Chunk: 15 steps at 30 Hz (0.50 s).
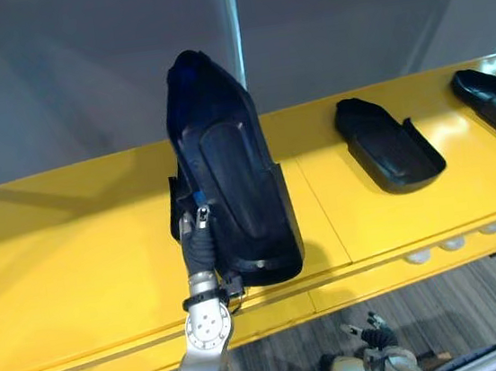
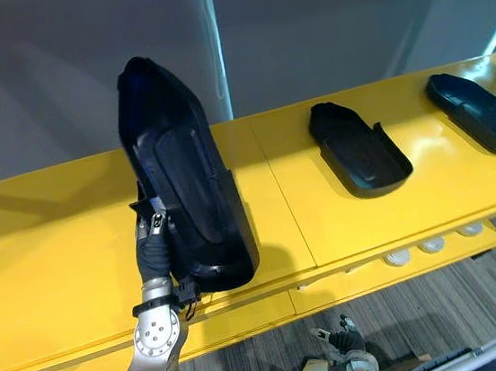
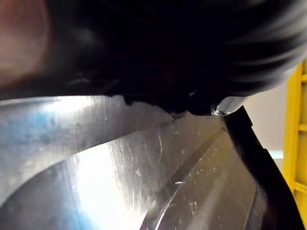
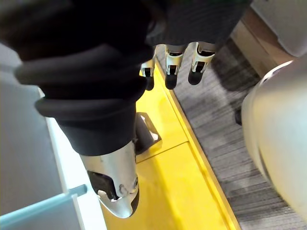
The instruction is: Walk over and take plastic housings, then place them on the shelf
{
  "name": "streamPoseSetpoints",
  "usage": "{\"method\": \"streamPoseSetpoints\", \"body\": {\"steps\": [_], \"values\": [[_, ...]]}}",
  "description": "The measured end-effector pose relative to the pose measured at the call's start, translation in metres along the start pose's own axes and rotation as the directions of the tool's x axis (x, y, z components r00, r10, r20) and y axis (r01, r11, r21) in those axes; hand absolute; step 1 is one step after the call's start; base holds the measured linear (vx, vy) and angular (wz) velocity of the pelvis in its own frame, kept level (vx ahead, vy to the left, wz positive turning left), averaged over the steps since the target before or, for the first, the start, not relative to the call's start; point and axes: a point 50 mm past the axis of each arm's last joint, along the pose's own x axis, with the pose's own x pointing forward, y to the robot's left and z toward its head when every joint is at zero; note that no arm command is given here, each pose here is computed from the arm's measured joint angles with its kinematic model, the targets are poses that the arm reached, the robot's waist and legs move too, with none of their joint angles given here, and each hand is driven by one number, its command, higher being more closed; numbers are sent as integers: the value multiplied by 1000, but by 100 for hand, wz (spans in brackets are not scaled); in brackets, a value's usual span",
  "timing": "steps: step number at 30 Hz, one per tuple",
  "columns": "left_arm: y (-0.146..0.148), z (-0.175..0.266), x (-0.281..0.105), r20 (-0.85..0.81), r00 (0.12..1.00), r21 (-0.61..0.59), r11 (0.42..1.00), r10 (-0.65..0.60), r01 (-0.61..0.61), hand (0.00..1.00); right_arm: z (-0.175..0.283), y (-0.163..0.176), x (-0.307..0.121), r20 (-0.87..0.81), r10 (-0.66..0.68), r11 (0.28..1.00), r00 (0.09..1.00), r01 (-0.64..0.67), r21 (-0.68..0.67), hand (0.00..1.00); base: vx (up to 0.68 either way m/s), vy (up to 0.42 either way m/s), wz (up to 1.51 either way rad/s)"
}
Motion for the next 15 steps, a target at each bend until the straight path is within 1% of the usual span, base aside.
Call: {"method": "streamPoseSetpoints", "body": {"steps": [5,9,13,15], "values": [[7,-4,-5,-29,999,-1,1000,30,-30,100,-12,-6,-5,-28,-15,1000,999,15,-8,0,21,-40,41],[13,6,-3,14,999,-8,999,47,-47,100,-17,-4,-7,-40,-16,1000,999,16,-1,0,-60,1,63],[25,17,2,68,992,-10,995,103,-103,100,-13,-4,-5,-35,-29,1000,999,29,-4,0,-140,92,50],[25,16,2,65,993,-12,995,99,-99,100,-11,-6,-3,-36,-34,999,999,34,-15,0,-90,181,5]]}}
